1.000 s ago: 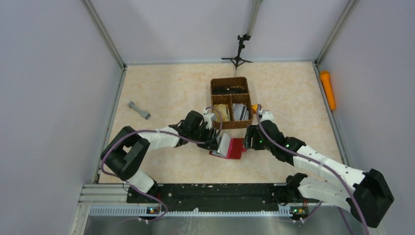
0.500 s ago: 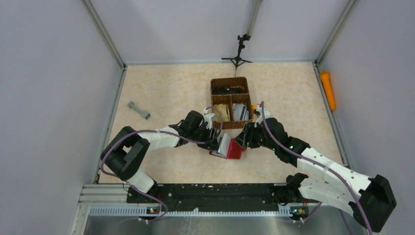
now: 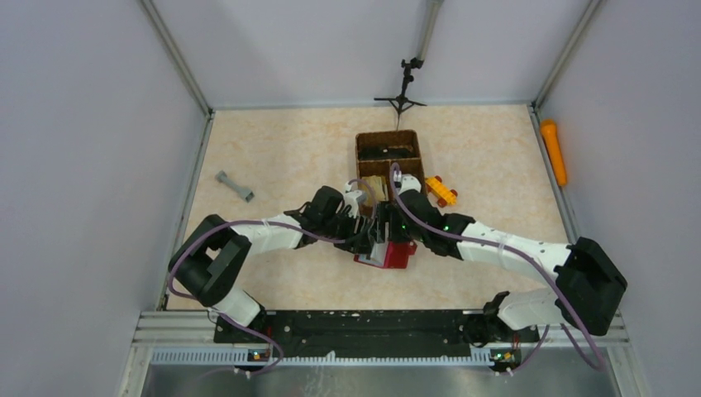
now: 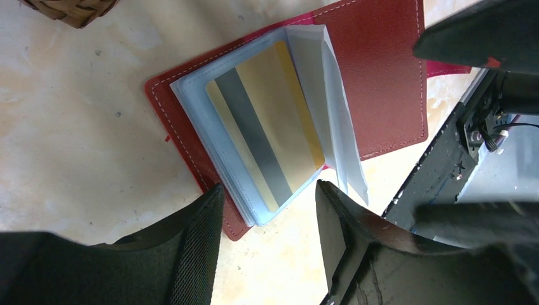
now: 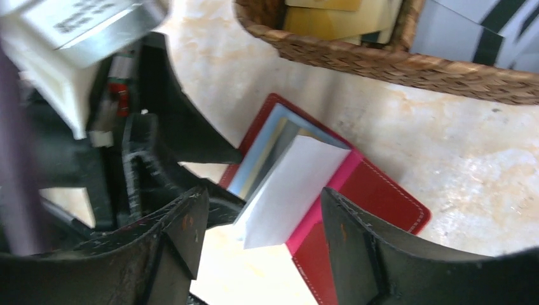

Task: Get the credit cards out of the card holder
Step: Open the card holder at the center of the board.

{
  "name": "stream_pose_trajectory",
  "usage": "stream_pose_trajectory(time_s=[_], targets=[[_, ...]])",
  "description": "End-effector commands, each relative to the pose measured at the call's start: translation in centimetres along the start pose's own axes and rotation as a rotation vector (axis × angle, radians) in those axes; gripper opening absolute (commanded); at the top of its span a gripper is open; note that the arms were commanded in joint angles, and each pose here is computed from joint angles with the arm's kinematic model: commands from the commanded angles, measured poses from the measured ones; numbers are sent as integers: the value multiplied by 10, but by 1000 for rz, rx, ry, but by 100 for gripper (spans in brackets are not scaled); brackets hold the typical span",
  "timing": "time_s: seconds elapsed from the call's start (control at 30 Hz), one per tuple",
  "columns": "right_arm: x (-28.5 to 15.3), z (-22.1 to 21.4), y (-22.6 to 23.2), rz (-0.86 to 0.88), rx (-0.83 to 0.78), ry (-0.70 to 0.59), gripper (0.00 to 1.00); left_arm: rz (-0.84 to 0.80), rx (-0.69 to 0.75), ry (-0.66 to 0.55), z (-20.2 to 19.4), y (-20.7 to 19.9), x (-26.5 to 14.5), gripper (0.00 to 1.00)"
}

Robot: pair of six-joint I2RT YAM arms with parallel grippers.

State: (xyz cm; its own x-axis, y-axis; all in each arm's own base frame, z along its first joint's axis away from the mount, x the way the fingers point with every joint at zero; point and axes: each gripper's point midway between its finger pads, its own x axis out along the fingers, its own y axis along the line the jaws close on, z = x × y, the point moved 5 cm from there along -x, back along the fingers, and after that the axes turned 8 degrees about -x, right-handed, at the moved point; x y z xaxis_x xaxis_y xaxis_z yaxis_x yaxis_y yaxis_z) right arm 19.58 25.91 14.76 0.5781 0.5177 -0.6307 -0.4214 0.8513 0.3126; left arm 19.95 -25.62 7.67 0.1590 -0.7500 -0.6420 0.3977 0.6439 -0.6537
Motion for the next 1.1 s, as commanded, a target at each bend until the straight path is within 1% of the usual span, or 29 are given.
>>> stream_pose_trajectory(time_s=[0.0,0.13,0.43,0.57,0.67,0.7,0.87,0.93,1.03,1.07], targets=[[5,10,-9,-105,16,-56,64,-46,51,-45,11,-13,-5,58],[8,7,-11,-117,21,-62,55,-49,50,-43,11,-13,-5,59],[24,-2,-6,-80,19,-21,56,-52,51,-42,10,-13,-4,59],[30,-8,-9,-93,11,3,56,-49,50,-41,10,-13,-4,59],[31,-14,-17,-148,-12,34,54,-39,45,-37,10,-11,-3,59],[31,-16,-21,-177,-28,49,52,-34,43,-35,10,-10,-2,59],[26,-28,-44,-349,-100,133,50,-9,35,-31,10,-7,-1,59],[21,-29,-48,-375,-113,146,47,12,29,-31,10,-4,0,59],[11,-29,-51,-378,-110,133,47,46,21,-25,11,1,3,59],[7,-29,-51,-374,-108,125,47,72,6,-4,8,5,4,59]])
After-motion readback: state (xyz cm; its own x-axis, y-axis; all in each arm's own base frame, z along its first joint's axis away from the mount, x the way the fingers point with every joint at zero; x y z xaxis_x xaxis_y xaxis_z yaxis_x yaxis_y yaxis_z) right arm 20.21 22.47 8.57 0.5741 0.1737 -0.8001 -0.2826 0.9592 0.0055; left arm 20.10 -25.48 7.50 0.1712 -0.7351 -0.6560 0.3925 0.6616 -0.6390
